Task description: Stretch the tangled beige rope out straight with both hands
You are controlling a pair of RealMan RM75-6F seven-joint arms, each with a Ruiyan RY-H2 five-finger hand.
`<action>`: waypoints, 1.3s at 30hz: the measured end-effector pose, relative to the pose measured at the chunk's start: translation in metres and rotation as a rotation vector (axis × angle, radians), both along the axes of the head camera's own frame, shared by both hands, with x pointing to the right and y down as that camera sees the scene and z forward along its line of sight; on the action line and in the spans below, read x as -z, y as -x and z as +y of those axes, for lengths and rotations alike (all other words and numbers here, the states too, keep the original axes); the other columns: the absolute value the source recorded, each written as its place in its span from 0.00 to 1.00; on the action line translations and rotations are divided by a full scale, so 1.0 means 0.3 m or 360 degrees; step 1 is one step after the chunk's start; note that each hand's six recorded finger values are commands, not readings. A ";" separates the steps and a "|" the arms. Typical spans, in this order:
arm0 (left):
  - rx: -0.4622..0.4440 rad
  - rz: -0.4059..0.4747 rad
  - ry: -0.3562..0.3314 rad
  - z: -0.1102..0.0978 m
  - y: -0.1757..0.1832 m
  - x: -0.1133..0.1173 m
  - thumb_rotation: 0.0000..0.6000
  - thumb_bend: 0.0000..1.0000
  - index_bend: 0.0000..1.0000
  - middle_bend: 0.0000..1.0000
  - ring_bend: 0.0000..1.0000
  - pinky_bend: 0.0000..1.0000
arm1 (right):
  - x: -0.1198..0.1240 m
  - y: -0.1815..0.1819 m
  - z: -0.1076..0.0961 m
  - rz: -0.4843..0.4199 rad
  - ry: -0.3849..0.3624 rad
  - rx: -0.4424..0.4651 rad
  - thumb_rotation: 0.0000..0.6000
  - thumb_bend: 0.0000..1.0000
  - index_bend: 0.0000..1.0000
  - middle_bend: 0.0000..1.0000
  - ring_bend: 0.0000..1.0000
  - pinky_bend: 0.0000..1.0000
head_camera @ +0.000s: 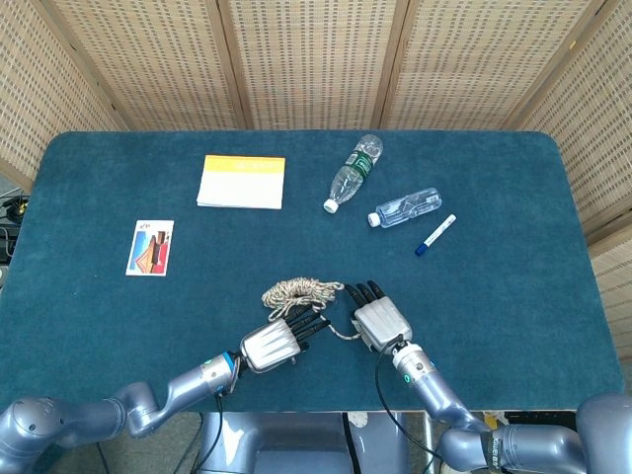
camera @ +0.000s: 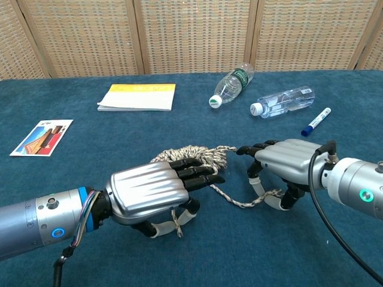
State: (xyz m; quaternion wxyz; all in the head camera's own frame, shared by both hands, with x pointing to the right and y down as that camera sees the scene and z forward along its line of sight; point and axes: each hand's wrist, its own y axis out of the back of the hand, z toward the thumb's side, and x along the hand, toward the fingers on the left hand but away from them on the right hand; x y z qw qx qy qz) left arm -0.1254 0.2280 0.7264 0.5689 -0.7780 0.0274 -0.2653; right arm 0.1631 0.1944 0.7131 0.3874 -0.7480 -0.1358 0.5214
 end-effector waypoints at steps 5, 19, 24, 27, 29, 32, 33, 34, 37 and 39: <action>0.0003 0.0001 0.0002 0.002 -0.003 -0.002 1.00 0.40 0.56 0.00 0.00 0.00 | 0.001 -0.003 -0.001 -0.0001 -0.0003 -0.0002 1.00 0.49 0.63 0.00 0.00 0.00; 0.0018 -0.0002 -0.0006 -0.006 -0.004 -0.005 1.00 0.42 0.68 0.00 0.00 0.00 | 0.000 -0.003 0.002 -0.0003 -0.0005 0.0003 1.00 0.49 0.64 0.00 0.00 0.00; 0.0024 -0.0005 -0.0008 -0.008 -0.003 -0.006 1.00 0.43 0.71 0.00 0.00 0.00 | 0.001 -0.002 0.003 -0.0005 -0.0006 0.0002 1.00 0.49 0.64 0.00 0.00 0.00; 0.0025 -0.0006 -0.0008 -0.006 -0.003 -0.007 1.00 0.45 0.71 0.00 0.00 0.00 | 0.001 -0.004 0.004 -0.0003 -0.0007 0.0001 1.00 0.49 0.64 0.00 0.00 0.00; 0.0026 -0.0008 -0.0007 -0.006 -0.003 -0.008 1.00 0.46 0.71 0.00 0.00 0.00 | 0.001 -0.006 0.004 -0.0001 -0.0008 0.0001 1.00 0.49 0.64 0.00 0.00 0.00; 0.0029 -0.0009 -0.0009 -0.007 -0.003 -0.009 1.00 0.47 0.71 0.00 0.00 0.00 | 0.000 -0.010 0.004 0.0002 -0.0008 0.0000 1.00 0.49 0.64 0.00 0.00 0.00; 0.0029 -0.0008 -0.0011 -0.007 -0.003 -0.008 1.00 0.47 0.72 0.00 0.00 0.00 | 0.001 -0.011 0.004 0.0002 -0.0009 -0.0001 1.00 0.49 0.64 0.00 0.00 0.00; 0.0030 -0.0007 -0.0014 -0.008 -0.004 -0.008 1.00 0.47 0.72 0.00 0.00 0.00 | 0.001 -0.011 0.003 0.0002 -0.0009 -0.0001 1.00 0.49 0.64 0.00 0.00 0.00; 0.0033 -0.0004 -0.0019 -0.009 -0.003 -0.005 1.00 0.47 0.74 0.00 0.00 0.00 | 0.003 -0.012 0.003 0.0000 -0.0010 -0.0004 1.00 0.49 0.64 0.00 0.00 0.00; 0.0041 0.0002 -0.0021 -0.014 -0.001 -0.002 1.00 0.48 0.74 0.00 0.00 0.00 | 0.005 -0.014 0.002 -0.0001 -0.0011 -0.0008 1.00 0.49 0.64 0.00 0.00 0.00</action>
